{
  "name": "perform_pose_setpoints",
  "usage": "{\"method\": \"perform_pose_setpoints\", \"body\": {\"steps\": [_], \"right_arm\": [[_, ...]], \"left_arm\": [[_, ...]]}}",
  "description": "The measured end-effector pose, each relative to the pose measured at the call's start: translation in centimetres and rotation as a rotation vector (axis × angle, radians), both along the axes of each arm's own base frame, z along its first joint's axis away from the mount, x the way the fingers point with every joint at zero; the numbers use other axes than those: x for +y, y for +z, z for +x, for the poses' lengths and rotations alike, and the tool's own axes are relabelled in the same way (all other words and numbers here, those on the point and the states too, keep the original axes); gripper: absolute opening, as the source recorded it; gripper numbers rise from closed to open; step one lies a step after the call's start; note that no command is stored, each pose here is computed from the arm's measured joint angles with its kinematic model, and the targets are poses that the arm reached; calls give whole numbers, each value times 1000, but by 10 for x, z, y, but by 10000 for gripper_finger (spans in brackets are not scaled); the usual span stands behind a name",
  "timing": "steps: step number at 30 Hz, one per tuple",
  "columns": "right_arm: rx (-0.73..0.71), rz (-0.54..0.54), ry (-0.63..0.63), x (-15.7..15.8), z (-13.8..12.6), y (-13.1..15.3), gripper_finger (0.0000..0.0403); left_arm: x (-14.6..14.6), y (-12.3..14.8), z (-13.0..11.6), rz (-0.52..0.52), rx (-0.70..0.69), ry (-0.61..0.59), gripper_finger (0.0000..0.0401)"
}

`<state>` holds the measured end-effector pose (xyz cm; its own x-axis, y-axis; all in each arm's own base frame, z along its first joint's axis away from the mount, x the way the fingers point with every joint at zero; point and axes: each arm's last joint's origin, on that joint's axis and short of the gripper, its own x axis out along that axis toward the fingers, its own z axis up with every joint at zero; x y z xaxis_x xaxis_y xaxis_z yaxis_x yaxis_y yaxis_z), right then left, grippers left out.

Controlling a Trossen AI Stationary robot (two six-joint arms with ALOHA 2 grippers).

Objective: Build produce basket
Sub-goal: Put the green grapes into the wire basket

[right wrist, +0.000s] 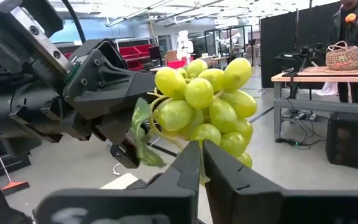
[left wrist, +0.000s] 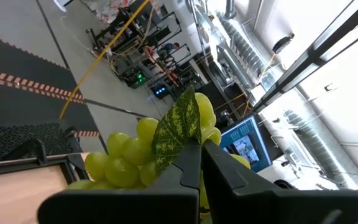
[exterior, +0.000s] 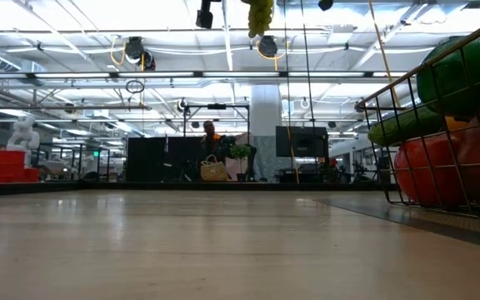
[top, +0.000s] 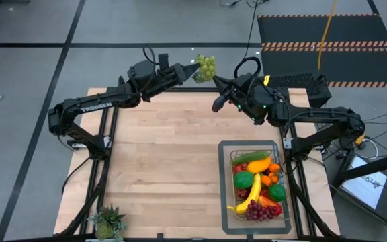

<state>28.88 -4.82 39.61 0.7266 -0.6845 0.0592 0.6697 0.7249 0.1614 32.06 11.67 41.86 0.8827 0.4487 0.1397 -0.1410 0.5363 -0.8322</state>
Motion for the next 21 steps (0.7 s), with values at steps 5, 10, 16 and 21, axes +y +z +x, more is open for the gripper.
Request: {"method": "perform_pose_setpoints", "body": {"steps": [5, 10, 16, 21], "right_arm": [[-4, 2, 1, 0, -1, 1, 3], [-33, 7, 11, 4, -9, 8, 2], [-75, 3, 37, 11, -22, 19, 1], [-90, 7, 63, 13, -34, 27, 1]], "left_arm": [[0, 0, 0, 3, 1, -1, 5], [0, 0, 0, 15, 6, -10, 20], [-2, 1, 1, 50, 12, -60, 91], [-3, 0, 1, 36, 11, -99, 174]]}}
